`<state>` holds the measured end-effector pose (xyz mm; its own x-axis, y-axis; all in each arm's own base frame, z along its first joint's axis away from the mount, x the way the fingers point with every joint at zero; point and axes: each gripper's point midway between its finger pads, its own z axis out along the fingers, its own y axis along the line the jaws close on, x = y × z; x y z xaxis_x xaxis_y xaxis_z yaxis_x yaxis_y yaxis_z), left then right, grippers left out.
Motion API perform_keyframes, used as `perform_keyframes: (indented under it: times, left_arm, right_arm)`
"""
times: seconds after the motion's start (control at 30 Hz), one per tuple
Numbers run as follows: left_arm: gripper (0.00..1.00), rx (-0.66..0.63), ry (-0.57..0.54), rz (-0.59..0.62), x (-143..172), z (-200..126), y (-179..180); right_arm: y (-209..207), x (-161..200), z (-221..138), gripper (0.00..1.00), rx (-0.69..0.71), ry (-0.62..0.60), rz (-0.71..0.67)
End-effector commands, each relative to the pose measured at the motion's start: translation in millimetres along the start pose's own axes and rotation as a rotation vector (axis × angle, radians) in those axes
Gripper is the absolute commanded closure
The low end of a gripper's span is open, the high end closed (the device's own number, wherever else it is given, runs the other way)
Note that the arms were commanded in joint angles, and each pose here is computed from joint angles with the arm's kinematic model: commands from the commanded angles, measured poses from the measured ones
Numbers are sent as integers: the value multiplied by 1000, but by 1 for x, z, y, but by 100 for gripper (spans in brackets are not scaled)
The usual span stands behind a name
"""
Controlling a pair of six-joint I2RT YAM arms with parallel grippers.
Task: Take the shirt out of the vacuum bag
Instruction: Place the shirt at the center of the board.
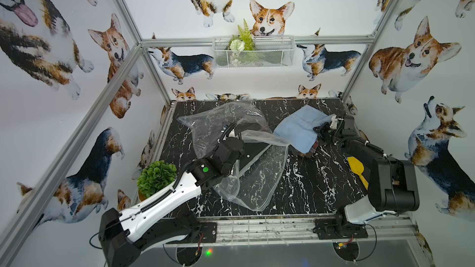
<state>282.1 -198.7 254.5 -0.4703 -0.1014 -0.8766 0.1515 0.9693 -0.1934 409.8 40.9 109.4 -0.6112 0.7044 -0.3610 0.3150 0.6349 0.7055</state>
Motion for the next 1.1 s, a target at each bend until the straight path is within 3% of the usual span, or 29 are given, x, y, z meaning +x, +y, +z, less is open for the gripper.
perform_keyframes:
  times: [0.0, 0.2, 0.33, 0.5, 0.77, 0.83, 0.97, 1.07]
  left_arm:
    - [100, 21, -7, 6, -5, -1, -5]
    - [100, 39, 17, 5, 1, 1, -9]
    - [100, 40, 22, 13, 2, 1, -9]
    - [100, 33, 16, 24, -1, 0, -8]
    - [100, 43, 33, 19, 5, 6, -13]
    - [100, 48, 31, 11, 5, 7, -15]
    - [100, 59, 47, 17, 6, 10, -19]
    - [100, 49, 43, 8, 5, 10, -18]
  right_arm:
    - [-49, 6, 5, 100, 97, -22, 67]
    - [-67, 21, 13, 100, 108, 27, 109]
    - [-52, 14, 8, 60, 82, 36, 83]
    - [-21, -1, -13, 44, 6, -15, 82]
    - [24, -21, -85, 38, -33, -152, 52]
    - [37, -20, -109, 30, -59, -197, 35]
    - [46, -5, -130, 27, -85, -176, 18]
    - [66, 15, -154, 26, -189, -173, 15]
